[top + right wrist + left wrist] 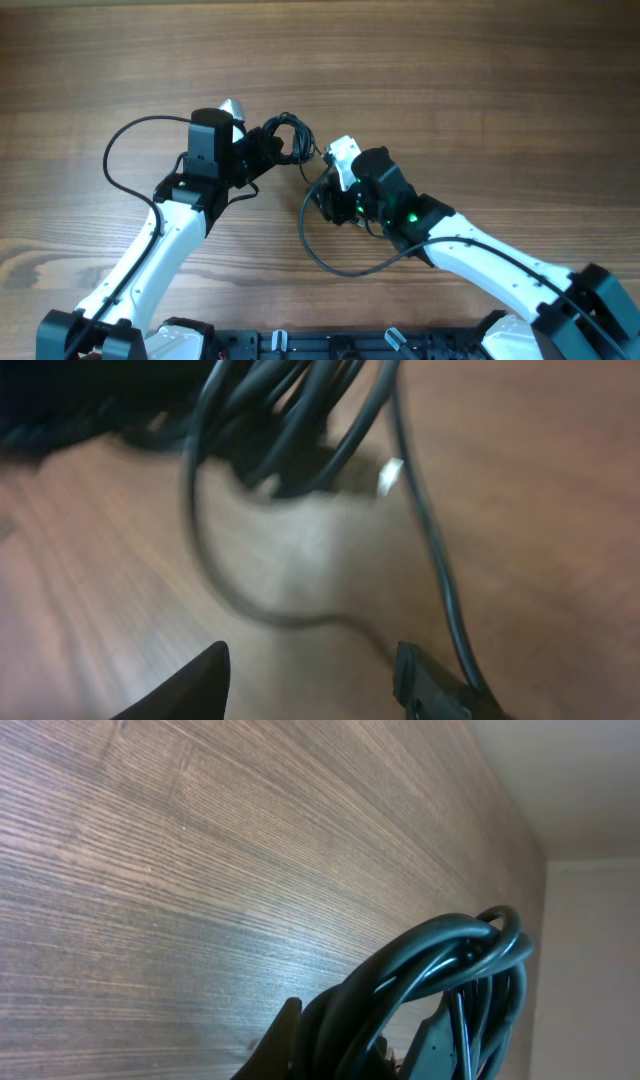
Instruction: Untangle cables
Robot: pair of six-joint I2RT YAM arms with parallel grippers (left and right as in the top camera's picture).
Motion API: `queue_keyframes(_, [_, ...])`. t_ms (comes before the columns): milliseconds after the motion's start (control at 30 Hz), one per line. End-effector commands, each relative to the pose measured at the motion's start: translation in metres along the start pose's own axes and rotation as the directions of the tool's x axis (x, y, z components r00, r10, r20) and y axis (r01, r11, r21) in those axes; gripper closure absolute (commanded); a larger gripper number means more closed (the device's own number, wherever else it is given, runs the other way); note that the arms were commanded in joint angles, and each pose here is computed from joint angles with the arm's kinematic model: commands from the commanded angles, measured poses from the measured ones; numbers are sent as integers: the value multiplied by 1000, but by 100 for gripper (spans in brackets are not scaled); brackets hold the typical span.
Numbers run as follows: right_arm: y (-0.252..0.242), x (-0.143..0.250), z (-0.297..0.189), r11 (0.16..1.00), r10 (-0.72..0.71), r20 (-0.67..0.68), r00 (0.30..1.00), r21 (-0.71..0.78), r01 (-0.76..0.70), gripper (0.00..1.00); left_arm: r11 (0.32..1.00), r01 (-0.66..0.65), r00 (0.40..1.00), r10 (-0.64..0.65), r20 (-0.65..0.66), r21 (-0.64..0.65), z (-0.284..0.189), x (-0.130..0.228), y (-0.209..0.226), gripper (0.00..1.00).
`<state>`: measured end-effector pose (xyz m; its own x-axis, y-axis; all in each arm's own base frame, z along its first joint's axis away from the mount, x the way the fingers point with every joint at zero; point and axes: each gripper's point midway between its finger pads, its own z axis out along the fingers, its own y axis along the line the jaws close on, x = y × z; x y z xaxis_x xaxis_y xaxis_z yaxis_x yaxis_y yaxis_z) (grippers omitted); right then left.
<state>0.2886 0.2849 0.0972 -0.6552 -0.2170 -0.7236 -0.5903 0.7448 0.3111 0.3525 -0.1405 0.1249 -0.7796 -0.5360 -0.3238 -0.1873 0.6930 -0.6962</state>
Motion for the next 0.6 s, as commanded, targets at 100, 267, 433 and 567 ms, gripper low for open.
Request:
queue_keyframes(100, [-9, -4, 22, 999, -36, 38, 999, 28, 35, 46, 997, 70, 997, -69, -28, 32, -5, 4, -7, 96])
queue_keyframes(267, [4, -8, 23, 998, -41, 56, 998, -43, 44, 95, 996, 85, 996, -84, -40, 26, -5, 7, -6, 96])
queue_keyframes(433, [51, -40, -23, 954, 91, 94, 991, -293, -60, 95, 997, -78, 997, 78, 12, -19, -5, -2, 3, 96])
queue_keyframes(567, [64, -86, -96, 910, 183, 214, 959, -405, -83, 96, 979, -202, 979, 203, 11, -31, -5, -2, 5, 96])
